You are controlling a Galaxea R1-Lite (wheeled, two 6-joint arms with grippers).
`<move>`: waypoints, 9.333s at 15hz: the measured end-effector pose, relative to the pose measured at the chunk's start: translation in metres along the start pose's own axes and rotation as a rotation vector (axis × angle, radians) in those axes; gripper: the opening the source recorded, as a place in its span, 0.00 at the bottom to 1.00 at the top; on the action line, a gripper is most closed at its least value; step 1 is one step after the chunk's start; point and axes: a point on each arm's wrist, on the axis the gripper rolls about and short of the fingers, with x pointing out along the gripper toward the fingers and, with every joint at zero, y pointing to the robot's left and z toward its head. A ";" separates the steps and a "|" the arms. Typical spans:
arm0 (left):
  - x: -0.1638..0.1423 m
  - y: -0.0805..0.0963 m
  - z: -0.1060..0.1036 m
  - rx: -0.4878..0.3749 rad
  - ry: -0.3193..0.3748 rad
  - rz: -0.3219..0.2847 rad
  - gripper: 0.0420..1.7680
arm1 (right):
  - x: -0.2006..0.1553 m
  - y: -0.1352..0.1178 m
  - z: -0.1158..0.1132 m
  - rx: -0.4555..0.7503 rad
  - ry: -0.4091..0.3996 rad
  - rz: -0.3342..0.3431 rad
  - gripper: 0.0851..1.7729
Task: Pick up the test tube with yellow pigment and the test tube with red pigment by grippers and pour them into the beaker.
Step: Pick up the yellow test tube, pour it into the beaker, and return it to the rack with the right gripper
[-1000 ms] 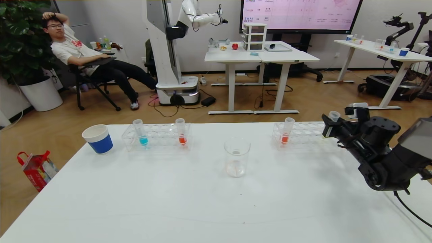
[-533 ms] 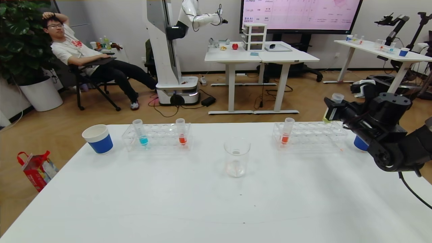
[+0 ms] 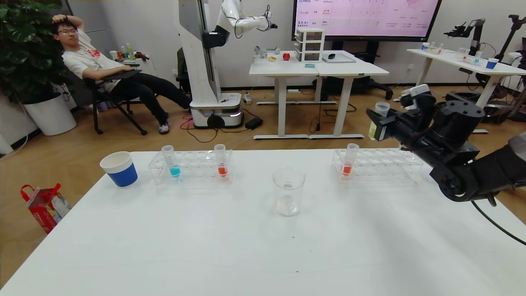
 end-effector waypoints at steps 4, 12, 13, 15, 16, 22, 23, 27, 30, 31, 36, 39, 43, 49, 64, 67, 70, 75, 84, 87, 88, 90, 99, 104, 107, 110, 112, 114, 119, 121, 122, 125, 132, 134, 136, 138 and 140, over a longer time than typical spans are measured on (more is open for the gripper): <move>0.000 0.000 0.000 0.000 0.000 0.001 0.99 | 0.021 0.042 0.016 -0.123 -0.101 0.163 0.25; 0.000 0.000 0.000 0.000 0.000 0.000 0.99 | 0.044 0.092 0.000 -0.569 -0.288 0.433 0.25; 0.000 0.000 0.000 0.000 0.000 0.000 0.99 | 0.045 0.095 -0.004 -0.610 -0.307 0.461 0.25; 0.000 0.000 0.000 0.000 0.000 0.000 0.99 | 0.046 0.099 -0.010 -0.690 -0.355 0.519 0.25; 0.000 0.000 0.000 0.000 0.000 0.000 0.99 | 0.046 0.100 -0.013 -0.729 -0.374 0.541 0.25; 0.000 0.000 0.000 0.000 0.000 0.000 0.99 | 0.043 0.129 -0.018 -0.900 -0.514 0.654 0.25; 0.000 0.000 0.000 -0.001 0.000 0.000 0.99 | 0.043 0.132 -0.019 -0.936 -0.542 0.671 0.25; 0.000 0.000 0.000 0.000 0.000 0.000 0.99 | 0.046 0.131 -0.020 -1.041 -0.610 0.670 0.25; 0.000 0.000 0.000 0.000 0.000 0.000 0.99 | 0.052 0.129 -0.021 -1.104 -0.664 0.658 0.25; 0.000 0.000 0.000 0.000 0.000 0.000 0.99 | 0.054 0.129 -0.021 -1.116 -0.677 0.654 0.25; 0.000 0.000 0.000 0.000 0.000 0.000 0.99 | 0.057 0.130 -0.026 -1.140 -0.724 0.672 0.25; 0.000 0.000 0.000 0.000 0.000 0.000 0.99 | 0.060 0.127 -0.032 -1.184 -0.780 0.687 0.25; 0.000 0.000 0.000 0.000 0.000 0.000 0.99 | 0.062 0.126 -0.036 -1.204 -0.789 0.682 0.25; 0.000 0.000 0.000 0.000 0.000 0.000 0.99 | 0.061 0.126 -0.036 -1.277 -0.844 0.668 0.25; 0.000 0.000 0.000 0.000 0.000 0.000 0.99 | 0.060 0.118 -0.019 -1.172 -0.770 0.643 0.25; 0.000 0.000 0.000 0.000 0.000 0.001 0.99 | 0.054 0.107 0.012 -0.852 -0.553 0.470 0.25; 0.000 0.000 0.000 0.000 0.000 0.000 0.99 | 0.042 0.112 0.035 -0.425 -0.427 0.227 0.25; 0.000 0.000 0.000 0.000 0.000 0.000 0.99 | 0.014 0.124 0.026 0.025 -0.085 0.063 0.25; 0.000 0.000 0.000 0.000 0.000 0.000 0.99 | -0.022 0.078 0.056 0.190 0.142 -0.061 0.25; 0.000 0.000 0.000 0.000 0.000 -0.001 0.99 | -0.035 0.018 0.058 0.183 0.142 -0.187 0.25; 0.000 0.000 0.000 0.000 0.000 0.000 0.99 | -0.042 -0.003 0.054 0.179 0.149 -0.221 0.25; 0.000 0.000 0.000 0.000 0.000 0.000 0.99 | -0.057 -0.046 0.045 0.174 0.170 -0.289 0.25; 0.000 0.000 0.000 0.000 0.000 0.000 0.99 | -0.082 -0.157 -0.005 0.168 0.276 -0.538 0.25; 0.000 0.000 0.000 -0.001 0.000 0.000 0.99 | -0.078 -0.169 -0.036 0.161 0.294 -0.557 0.25; 0.000 0.000 0.000 0.000 0.000 0.000 0.99 | -0.076 -0.177 -0.061 0.151 0.298 -0.572 0.25; 0.000 0.000 0.000 -0.001 0.000 0.000 0.99 | -0.075 -0.179 -0.079 0.165 0.328 -0.573 0.25; 0.000 0.000 0.000 0.000 0.000 0.000 0.99 | -0.075 -0.179 -0.084 0.173 0.336 -0.570 0.25; 0.000 0.000 0.000 -0.001 0.000 0.000 0.99 | -0.074 -0.178 -0.087 0.176 0.340 -0.568 0.25; 0.000 0.000 0.000 0.000 0.000 0.000 0.99 | -0.074 -0.179 -0.087 0.146 0.278 -0.578 0.88; 0.000 0.000 0.000 0.000 0.000 0.000 0.99 | -0.073 -0.177 -0.088 0.145 0.279 -0.577 0.98; 0.000 0.000 0.000 0.000 0.000 0.000 0.99 | -0.072 -0.177 -0.088 0.146 0.278 -0.576 0.98; 0.000 0.000 0.000 0.000 0.000 0.000 0.99 | -0.062 -0.169 -0.073 0.140 0.244 -0.547 0.98; 0.000 0.000 0.000 0.000 0.000 0.000 0.99 | -0.004 -0.059 0.017 0.185 0.156 -0.333 0.98; 0.000 0.000 0.000 0.000 0.000 0.000 0.99 | -0.003 -0.033 0.042 0.186 0.119 -0.308 0.98; 0.000 0.000 0.000 0.000 0.000 0.000 0.99 | -0.011 -0.021 0.067 0.184 0.081 -0.288 0.98; 0.000 0.000 0.000 0.000 0.000 0.000 0.99 | -0.029 -0.017 0.096 0.174 0.044 -0.282 0.98; 0.000 0.000 0.000 0.000 0.000 0.000 0.99 | -0.056 -0.014 0.133 0.163 -0.019 -0.283 0.98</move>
